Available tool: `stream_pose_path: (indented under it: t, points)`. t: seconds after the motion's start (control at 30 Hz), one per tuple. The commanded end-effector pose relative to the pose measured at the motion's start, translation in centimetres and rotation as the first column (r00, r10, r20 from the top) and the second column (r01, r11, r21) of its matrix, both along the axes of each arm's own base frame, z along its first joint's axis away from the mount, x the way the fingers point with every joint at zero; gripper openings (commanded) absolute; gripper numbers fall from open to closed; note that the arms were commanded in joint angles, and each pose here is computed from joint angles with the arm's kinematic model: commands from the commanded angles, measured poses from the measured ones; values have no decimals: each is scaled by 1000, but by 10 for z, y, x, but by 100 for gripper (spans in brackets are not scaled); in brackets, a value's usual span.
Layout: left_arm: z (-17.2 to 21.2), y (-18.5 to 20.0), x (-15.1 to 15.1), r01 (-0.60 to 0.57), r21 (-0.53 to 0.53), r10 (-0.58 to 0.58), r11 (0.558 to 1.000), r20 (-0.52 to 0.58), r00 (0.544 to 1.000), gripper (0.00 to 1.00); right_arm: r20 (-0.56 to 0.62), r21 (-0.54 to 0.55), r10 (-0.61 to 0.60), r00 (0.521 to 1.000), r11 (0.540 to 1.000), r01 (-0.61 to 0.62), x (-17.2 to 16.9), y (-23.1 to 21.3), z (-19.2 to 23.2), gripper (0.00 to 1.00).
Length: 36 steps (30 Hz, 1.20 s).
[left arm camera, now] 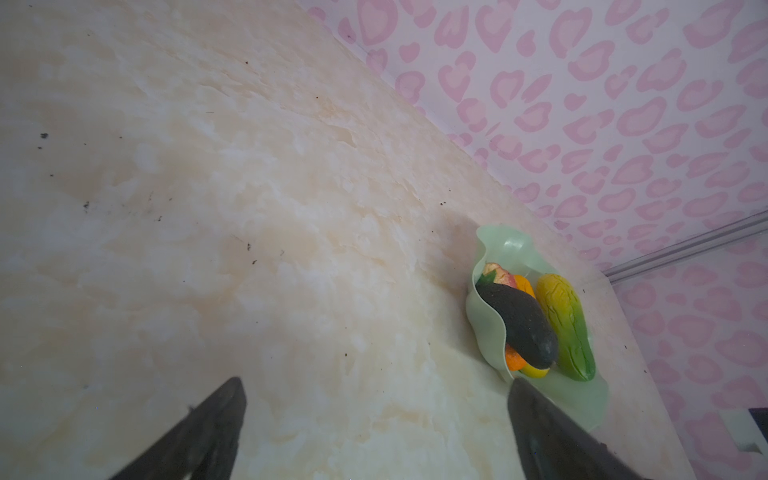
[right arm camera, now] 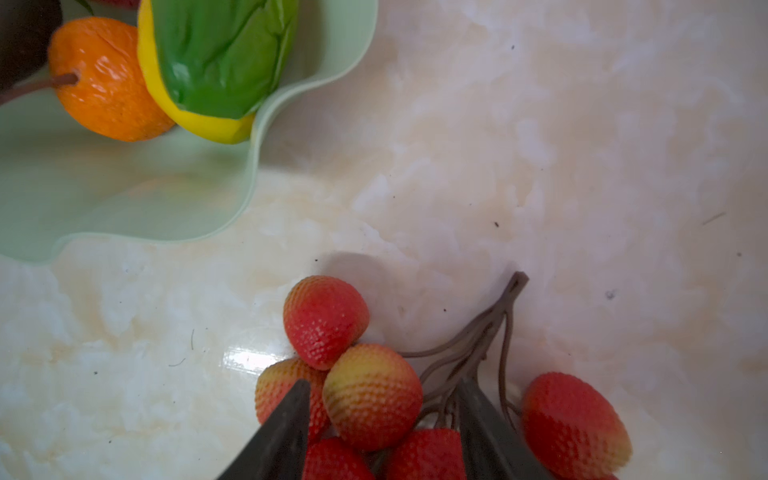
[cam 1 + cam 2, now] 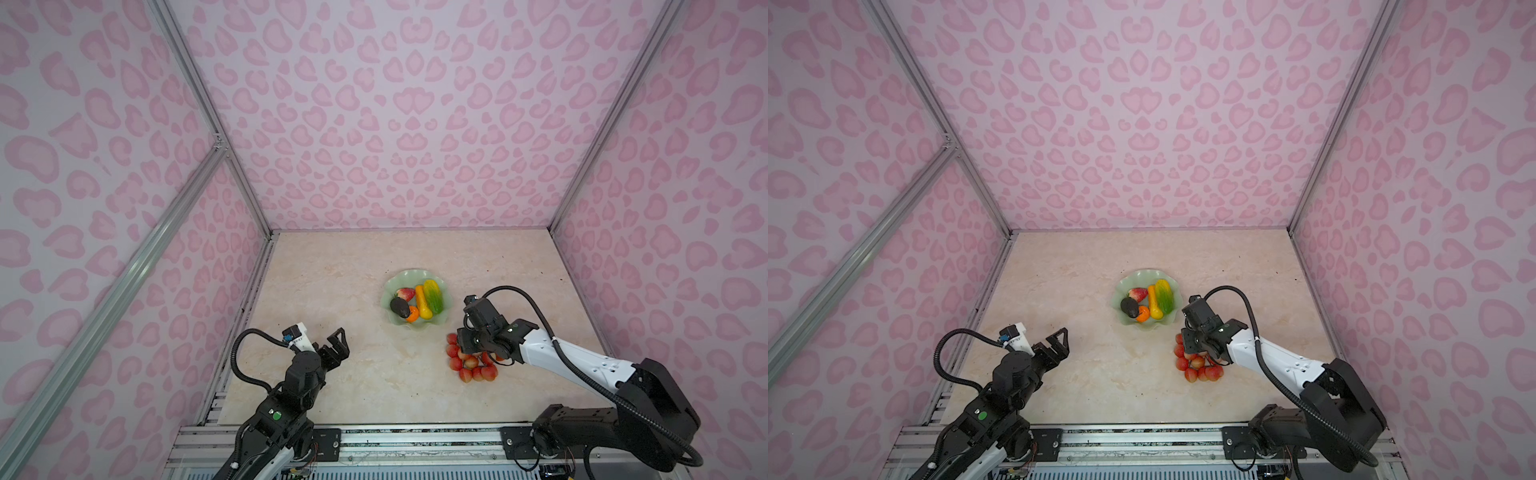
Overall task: Place and organize the fake fruits in the fruit bowl
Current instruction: 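Grasp the lychee bunch by its stem with the right gripper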
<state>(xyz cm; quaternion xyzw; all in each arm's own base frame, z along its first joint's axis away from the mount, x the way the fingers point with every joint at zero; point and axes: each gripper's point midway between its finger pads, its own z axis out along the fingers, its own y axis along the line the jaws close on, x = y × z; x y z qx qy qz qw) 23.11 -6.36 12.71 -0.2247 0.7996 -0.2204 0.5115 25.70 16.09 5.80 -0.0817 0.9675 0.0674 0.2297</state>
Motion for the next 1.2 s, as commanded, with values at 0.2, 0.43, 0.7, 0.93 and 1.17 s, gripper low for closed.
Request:
stream_pose_path:
  t: [0.2, 0.43, 0.7, 0.93, 1.17]
  points:
    - [11, -2, 3, -1, -30, 2, 1000, 35, 999, 99, -19, 6, 27, 999, 1000, -27, 5, 9, -18, 35]
    - [11, -2, 3, -3, -24, 4, 1000, 32, 999, 99, 21, 41, 51, 998, 998, -52, 12, 19, -4, 15]
    - [11, -2, 4, -3, -25, 4, 1000, 32, 999, 99, 93, -18, -33, 995, 999, 35, 9, -10, 32, 36]
    - [9, -4, 7, -2, -26, 3, 1000, 34, 999, 99, 111, -21, -196, 974, 980, 200, 13, -63, 25, 42]
    - [15, -11, 13, 30, 6, -31, 1000, 27, 999, 99, -33, -12, -189, 982, 982, 188, 25, -64, 4, 37]
